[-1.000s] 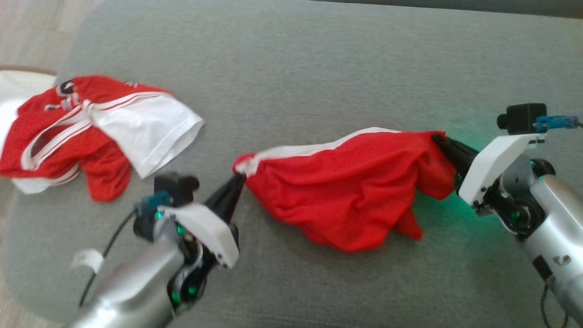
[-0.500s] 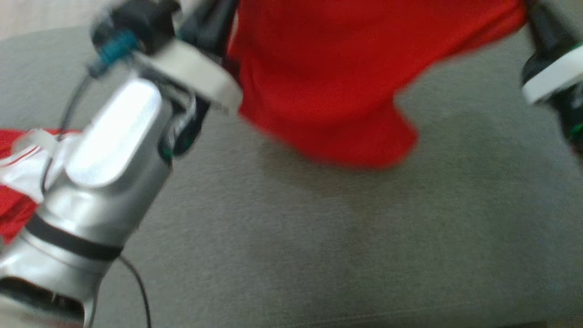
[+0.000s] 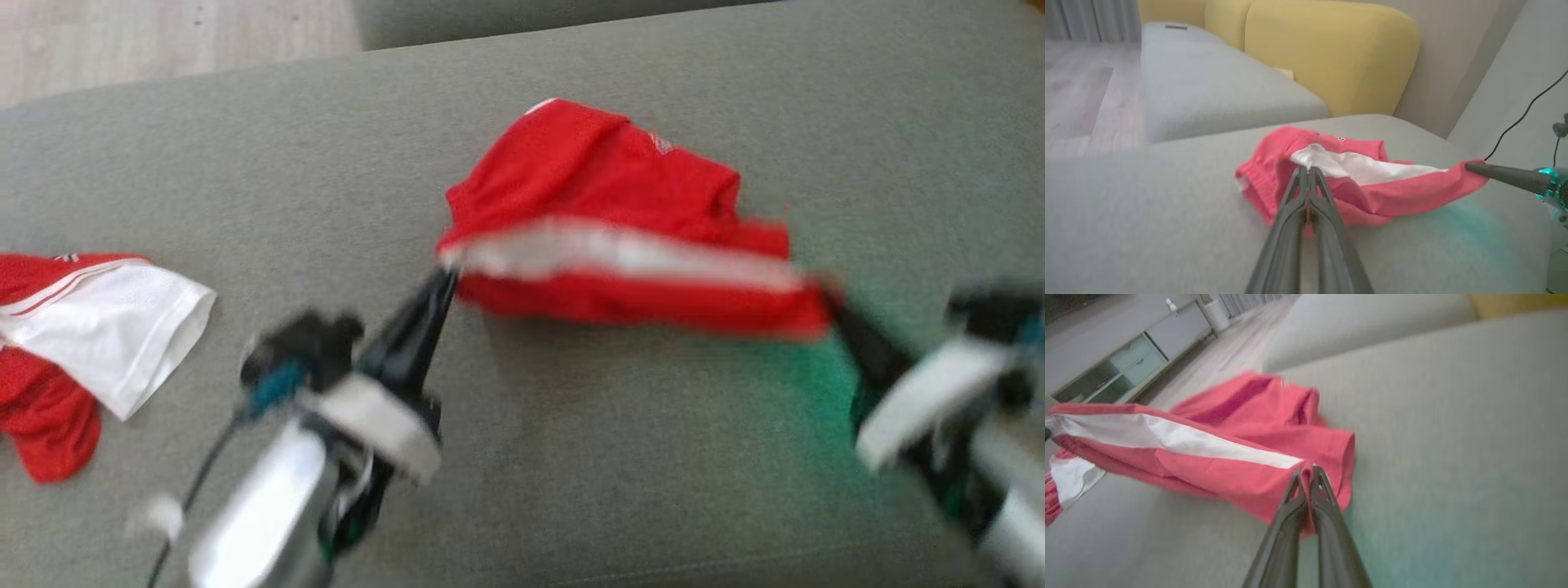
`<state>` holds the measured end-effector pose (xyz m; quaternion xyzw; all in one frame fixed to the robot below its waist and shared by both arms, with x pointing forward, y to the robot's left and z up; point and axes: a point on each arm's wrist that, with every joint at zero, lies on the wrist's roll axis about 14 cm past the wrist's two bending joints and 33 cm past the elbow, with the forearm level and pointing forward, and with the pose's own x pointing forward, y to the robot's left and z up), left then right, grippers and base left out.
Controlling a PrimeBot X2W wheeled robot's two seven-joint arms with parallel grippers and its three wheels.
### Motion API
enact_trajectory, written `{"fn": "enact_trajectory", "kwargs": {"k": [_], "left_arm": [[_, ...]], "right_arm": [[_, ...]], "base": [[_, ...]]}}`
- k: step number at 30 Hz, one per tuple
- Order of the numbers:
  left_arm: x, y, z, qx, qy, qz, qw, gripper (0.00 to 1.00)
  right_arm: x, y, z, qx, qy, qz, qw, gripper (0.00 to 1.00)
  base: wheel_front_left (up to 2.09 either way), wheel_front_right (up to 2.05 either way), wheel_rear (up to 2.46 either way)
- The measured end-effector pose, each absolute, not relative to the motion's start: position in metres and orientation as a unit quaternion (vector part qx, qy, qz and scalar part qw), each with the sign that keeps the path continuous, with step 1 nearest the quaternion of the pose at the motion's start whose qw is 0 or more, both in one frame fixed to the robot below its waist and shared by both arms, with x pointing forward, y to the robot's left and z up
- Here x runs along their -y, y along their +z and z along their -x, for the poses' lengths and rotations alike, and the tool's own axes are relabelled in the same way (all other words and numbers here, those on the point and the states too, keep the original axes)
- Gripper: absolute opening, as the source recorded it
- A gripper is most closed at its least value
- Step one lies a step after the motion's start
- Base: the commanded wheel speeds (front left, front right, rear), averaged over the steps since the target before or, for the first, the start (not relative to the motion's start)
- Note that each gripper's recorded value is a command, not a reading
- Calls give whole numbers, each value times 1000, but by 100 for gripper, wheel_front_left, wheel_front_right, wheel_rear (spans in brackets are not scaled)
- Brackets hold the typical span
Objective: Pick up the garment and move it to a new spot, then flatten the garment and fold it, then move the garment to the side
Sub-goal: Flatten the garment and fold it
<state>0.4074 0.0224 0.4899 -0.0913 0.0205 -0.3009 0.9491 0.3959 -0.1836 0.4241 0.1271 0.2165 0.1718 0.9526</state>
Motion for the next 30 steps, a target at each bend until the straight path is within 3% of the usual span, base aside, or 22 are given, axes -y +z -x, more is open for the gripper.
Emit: {"fn": "enact_trajectory", "kwargs": {"k": [5, 6, 7, 8, 30], "left_arm": [[-45, 456, -373, -63, -266, 82, 958, 0], [-48, 453, -369, -67, -260, 82, 960, 0], [-51, 451, -365, -69, -254, 80, 961, 0], [-53, 449, -362, -71, -250, 79, 962, 0], [-66, 446, -370, -63, -228, 49, 970, 0]], "right_arm": [[157, 378, -345, -285, 179, -171, 926, 0], [155, 376, -343, -287, 178, -172, 925, 33], [155, 375, -342, -288, 179, -169, 925, 73], [156, 376, -343, -286, 177, -167, 927, 100], [158, 371, -353, -319, 161, -185, 916, 100]], "base": [[0, 0, 0], [0, 0, 0], [0, 0, 0], [0, 0, 0], [0, 0, 0]]}}
